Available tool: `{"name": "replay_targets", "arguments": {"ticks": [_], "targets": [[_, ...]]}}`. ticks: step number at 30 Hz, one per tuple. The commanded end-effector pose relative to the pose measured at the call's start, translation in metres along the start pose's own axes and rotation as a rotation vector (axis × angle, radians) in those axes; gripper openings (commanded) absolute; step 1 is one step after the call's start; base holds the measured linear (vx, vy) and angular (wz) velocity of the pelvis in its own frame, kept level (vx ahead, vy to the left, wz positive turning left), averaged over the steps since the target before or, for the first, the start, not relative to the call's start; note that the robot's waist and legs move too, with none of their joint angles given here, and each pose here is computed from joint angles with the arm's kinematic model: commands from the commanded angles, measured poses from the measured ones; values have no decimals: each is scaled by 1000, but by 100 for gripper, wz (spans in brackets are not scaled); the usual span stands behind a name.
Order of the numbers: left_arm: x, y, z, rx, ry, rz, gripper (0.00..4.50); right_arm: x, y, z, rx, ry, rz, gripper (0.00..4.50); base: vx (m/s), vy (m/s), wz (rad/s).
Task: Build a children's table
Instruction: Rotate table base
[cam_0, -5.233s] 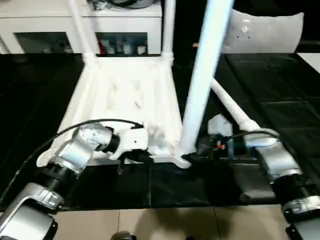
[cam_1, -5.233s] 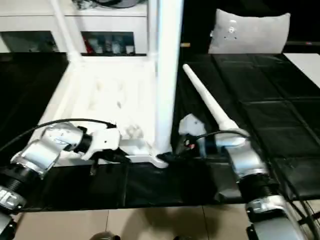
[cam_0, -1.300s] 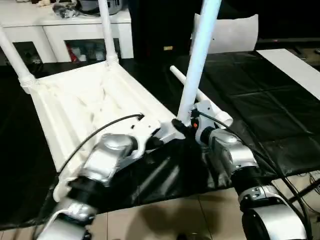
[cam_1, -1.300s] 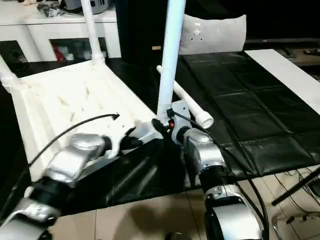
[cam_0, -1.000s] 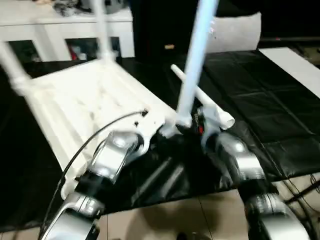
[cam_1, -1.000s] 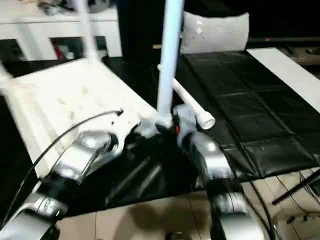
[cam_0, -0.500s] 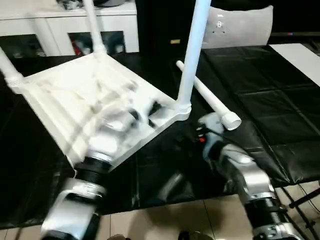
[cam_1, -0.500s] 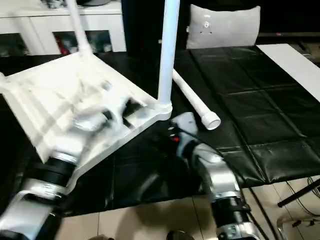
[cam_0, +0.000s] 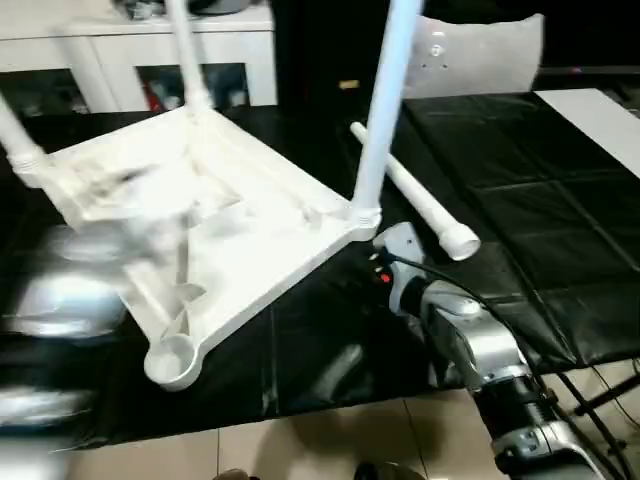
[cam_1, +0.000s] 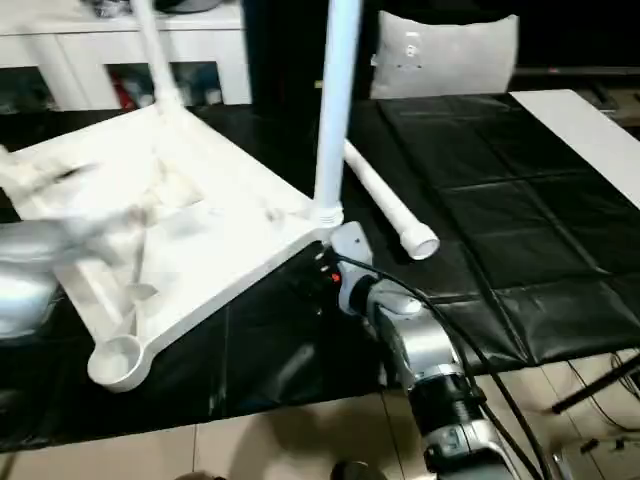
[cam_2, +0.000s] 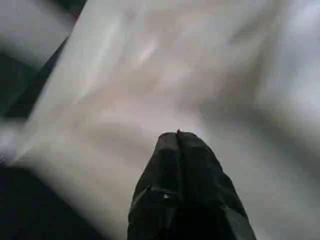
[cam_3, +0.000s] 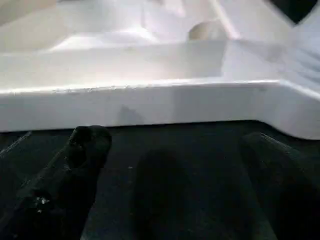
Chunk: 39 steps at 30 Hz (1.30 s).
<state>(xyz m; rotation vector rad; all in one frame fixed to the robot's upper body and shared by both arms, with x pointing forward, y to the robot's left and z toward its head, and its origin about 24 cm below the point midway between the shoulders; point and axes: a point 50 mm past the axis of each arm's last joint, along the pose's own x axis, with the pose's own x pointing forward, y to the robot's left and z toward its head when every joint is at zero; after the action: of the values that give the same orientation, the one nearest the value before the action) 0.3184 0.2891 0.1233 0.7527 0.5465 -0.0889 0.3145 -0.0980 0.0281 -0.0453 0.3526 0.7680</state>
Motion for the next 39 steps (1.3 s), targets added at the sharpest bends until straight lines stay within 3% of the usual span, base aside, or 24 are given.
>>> {"name": "replay_targets", "arguments": {"ticks": [1, 5, 8, 11, 15, 20, 23, 25, 29, 35, 39], "targets": [[-4, -2, -5, 36, 46, -28, 3, 8, 3, 6, -26, 6, 10, 450, 0, 0, 0], [-10, -12, -17, 62, 129, -121, 3, 19, 2, 8, -18, 44, -11, 450, 0, 0, 0], [-10, -16, -18, 57, 128, -142, 3, 21, 2, 9, -15, 46, -11, 450, 0, 0, 0], [-11, -39, -18, 66, 119, -294, 3, 31, 5, 11, -7, 52, 0, 450, 0, 0, 0], [-13, -47, -18, 72, 113, -360, 3, 37, 6, 12, -8, 62, -2, 450, 0, 0, 0], [-22, -64, -20, 110, 97, -545, 3, 45, 8, 15, -24, 78, -4, 450, 0, 0, 0], [-36, -81, -19, 143, 50, -745, 3, 48, 8, 17, -35, 78, -4, 450, 0, 0, 0], [-36, -81, -19, 143, 50, -745, 3, 48, 8, 17, -35, 78, -4, 450, 0, 0, 0], [-57, -108, 14, 22, -160, -1027, 3, 51, 7, 21, -52, 70, 0, 450, 0, 0, 0], [-61, -126, 37, 9, -274, -1134, 3, 52, 9, 21, -64, 67, 20, 450, 0, 0, 0], [-38, -134, 48, 24, -341, -991, 3, 52, 6, 23, -78, 64, 10, 450, 0, 0, 0]]}}
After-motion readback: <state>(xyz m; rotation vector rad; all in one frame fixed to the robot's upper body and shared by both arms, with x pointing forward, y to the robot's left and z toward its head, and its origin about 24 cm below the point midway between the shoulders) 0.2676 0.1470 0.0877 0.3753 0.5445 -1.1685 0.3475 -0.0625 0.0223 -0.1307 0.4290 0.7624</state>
